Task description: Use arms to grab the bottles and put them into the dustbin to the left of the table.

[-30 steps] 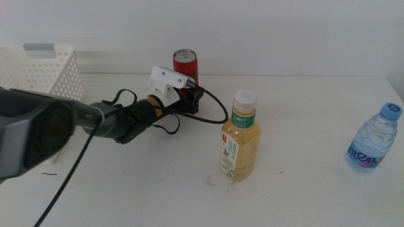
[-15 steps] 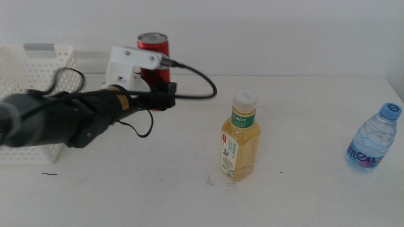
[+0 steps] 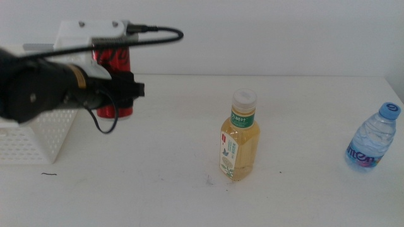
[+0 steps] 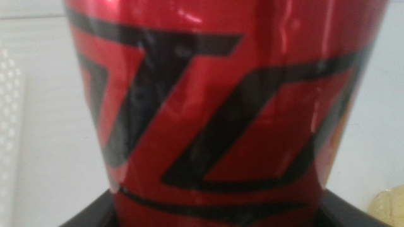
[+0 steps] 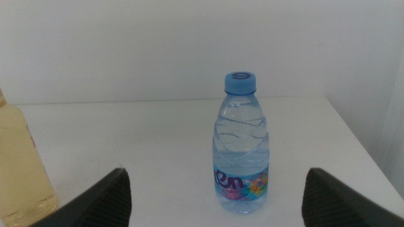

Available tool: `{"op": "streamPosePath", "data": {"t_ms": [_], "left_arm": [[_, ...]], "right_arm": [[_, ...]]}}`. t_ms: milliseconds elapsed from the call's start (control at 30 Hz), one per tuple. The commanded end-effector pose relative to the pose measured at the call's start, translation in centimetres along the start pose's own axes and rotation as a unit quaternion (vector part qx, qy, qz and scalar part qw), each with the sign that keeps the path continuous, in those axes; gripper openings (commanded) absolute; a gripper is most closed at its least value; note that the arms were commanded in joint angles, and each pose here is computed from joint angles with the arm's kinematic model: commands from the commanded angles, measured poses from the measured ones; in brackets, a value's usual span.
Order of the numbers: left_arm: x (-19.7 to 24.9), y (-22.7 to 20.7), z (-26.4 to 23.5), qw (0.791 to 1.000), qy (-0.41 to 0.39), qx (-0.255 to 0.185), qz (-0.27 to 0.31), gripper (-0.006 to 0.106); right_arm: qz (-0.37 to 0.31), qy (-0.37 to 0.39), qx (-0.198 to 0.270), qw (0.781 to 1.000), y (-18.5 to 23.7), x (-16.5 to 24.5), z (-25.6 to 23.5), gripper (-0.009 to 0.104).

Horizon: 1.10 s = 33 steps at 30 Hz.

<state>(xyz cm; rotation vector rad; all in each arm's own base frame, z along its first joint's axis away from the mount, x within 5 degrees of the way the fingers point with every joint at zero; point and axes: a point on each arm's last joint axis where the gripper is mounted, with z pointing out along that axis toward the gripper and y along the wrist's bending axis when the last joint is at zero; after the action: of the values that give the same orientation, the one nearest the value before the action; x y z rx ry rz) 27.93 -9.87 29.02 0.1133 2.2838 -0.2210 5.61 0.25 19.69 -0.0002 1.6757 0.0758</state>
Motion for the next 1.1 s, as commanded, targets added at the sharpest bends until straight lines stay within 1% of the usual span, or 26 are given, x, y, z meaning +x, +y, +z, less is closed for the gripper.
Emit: {"op": "streamPosePath", "data": {"t_ms": [0, 67, 100, 133, 167, 200, 233, 300, 467, 500, 600, 700, 833, 900, 1000, 1067], "left_arm": [[-1.8, -0.2, -1.5, 1.0, -0.018, -0.003, 0.005, 0.022], [-2.9, -0.1, -2.1, 1.0, -0.011, -0.014, 0.019, 0.022], [-3.7, 0.3, -2.6, 1.0, -0.001, -0.017, 0.017, 0.022], [-4.3, 0.7, -2.9, 1.0, 0.019, -0.014, 0.012, 0.022], [-5.4, 1.4, -3.4, 0.999, 0.033, -0.006, 0.017, 0.022], [-6.9, 2.5, -4.0, 0.999, 0.037, 0.003, 0.035, 0.022], [-7.4, 3.0, -4.3, 0.998, 0.048, 0.016, 0.032, 0.022], [-9.2, 5.4, -5.2, 0.997, 0.065, 0.02, 0.046, 0.022], [-11.2, 10.5, -5.7, 0.989, 0.142, -0.022, 0.044, 0.022], [-11.5, 11.5, -5.4, 0.988, 0.144, -0.035, 0.041, 0.022], [-11.6, 14.2, -3.8, 0.984, 0.162, -0.062, 0.036, 0.022], [-10.9, 17.4, -1.9, 0.975, 0.197, -0.101, 0.025, 0.022], [-9.7, 20.0, -0.1, 0.968, 0.226, -0.11, 0.006, 0.022], [-9.5, 21.0, 0.7, 0.969, 0.217, -0.118, -0.002, 0.022], [-9.5, 21.5, 2.0, 0.974, 0.198, -0.112, -0.007, 0.022], [-9.1, 21.8, 2.9, 0.972, 0.212, -0.106, -0.013, 0.022]], "right_arm": [[-0.002, -0.006, 0.004, 1.0, 0.0, 0.0, 0.0, 0.091], [-0.002, -0.006, 0.004, 1.0, 0.0, 0.0, 0.0, 0.091], [-0.002, -0.006, 0.004, 1.0, 0.0, 0.0, 0.0, 0.091], [-0.002, -0.006, 0.004, 1.0, 0.0, 0.0, 0.0, 0.091], [-0.002, -0.006, 0.004, 1.0, 0.0, 0.0, 0.0, 0.091], [-0.002, -0.006, 0.004, 1.0, 0.0, 0.0, 0.0, 0.091], [-0.002, -0.006, 0.004, 1.0, 0.0, 0.0, 0.0, 0.091], [-0.002, -0.006, 0.004, 1.0, 0.0, 0.0, 0.0, 0.091], [-0.002, -0.006, 0.004, 1.0, 0.0, 0.0, 0.0, 0.091], [-0.002, -0.006, 0.004, 1.0, 0.0, 0.0, 0.0, 0.091], [-0.002, -0.006, 0.004, 1.0, 0.0, 0.0, 0.0, 0.091], [-0.002, -0.006, 0.004, 1.0, 0.0, 0.0, 0.0, 0.091], [-0.002, -0.006, 0.004, 1.0, 0.0, 0.0, 0.0, 0.091], [-0.002, -0.006, 0.004, 1.0, 0.0, 0.0, 0.0, 0.091], [-0.002, -0.006, 0.004, 1.0, 0.0, 0.0, 0.0, 0.091], [-0.002, -0.006, 0.004, 1.0, 0.0, 0.0, 0.0, 0.091]]}}
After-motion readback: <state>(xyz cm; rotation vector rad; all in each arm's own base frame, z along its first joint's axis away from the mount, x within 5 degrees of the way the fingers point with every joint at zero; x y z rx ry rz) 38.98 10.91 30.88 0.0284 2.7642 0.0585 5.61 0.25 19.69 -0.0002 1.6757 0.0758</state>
